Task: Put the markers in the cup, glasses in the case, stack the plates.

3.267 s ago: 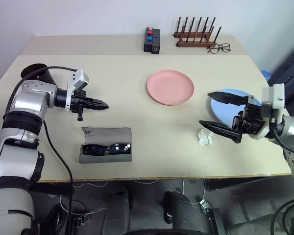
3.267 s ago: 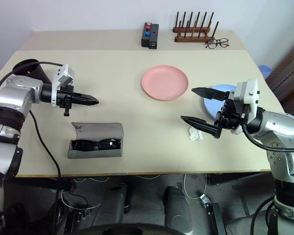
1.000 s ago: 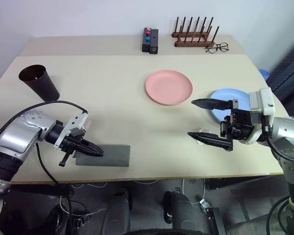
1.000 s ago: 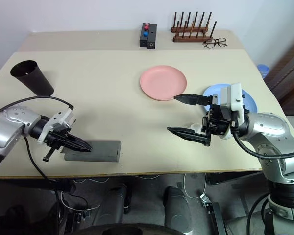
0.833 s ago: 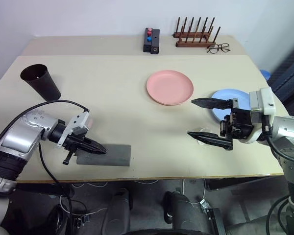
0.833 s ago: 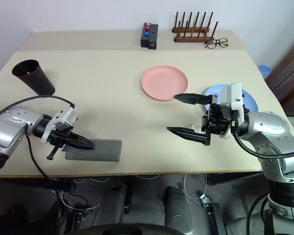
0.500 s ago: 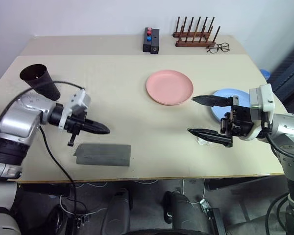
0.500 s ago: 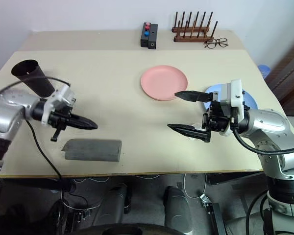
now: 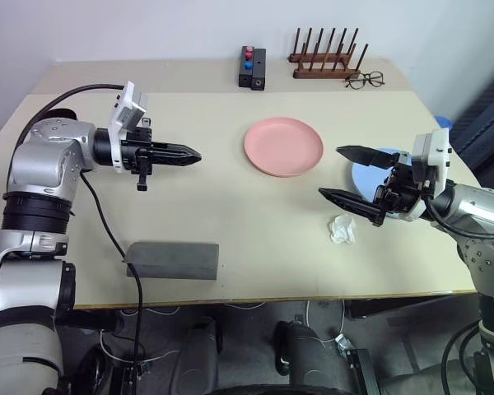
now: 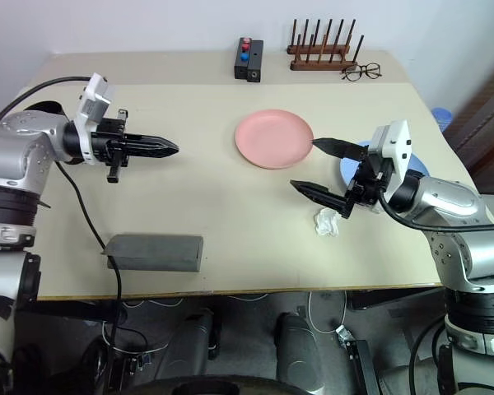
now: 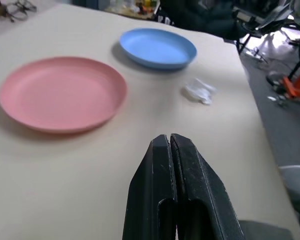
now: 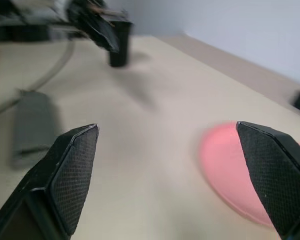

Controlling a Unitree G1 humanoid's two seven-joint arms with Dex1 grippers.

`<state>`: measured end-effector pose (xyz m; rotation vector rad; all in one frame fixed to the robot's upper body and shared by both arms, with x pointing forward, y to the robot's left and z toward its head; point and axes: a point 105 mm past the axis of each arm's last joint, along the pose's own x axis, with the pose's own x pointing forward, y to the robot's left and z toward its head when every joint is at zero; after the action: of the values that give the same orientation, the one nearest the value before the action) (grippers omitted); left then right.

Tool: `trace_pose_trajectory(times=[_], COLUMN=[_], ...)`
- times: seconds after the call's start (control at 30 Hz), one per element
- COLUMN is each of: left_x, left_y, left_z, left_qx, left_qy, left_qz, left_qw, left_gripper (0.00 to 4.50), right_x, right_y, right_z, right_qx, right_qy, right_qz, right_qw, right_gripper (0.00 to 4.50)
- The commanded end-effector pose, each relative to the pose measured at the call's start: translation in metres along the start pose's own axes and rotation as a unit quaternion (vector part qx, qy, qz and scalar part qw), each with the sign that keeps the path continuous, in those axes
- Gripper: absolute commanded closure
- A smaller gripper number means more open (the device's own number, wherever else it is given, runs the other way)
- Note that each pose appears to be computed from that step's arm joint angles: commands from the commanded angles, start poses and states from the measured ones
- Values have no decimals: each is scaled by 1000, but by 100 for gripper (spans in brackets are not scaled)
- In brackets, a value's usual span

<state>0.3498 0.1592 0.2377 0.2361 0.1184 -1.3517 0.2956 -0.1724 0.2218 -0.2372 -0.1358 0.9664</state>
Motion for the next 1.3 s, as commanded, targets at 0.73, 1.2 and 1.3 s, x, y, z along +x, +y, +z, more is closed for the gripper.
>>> trace_pose_trajectory(times=[0.73, 1.2, 1.3], left_x=[-15, -12, -13], left_y=[-22, -31, -31], left_z=[25, 18, 17], left_qx=[-38, -32, -30], left_qy=[-110, -107, -105], left_qz=[-16, -24, -21], left_qw=[993, 993, 994], left_gripper=[9, 9, 9], right_x=[-39, -43, -53], right_y=[-59, -13, -45], right_z=[-47, -59, -65], right_qx=[-18, 36, 29], right_qy=[188, 246, 252], right_qz=[-211, -133, -217], right_qw=[959, 959, 943], right_gripper=[0, 0, 0])
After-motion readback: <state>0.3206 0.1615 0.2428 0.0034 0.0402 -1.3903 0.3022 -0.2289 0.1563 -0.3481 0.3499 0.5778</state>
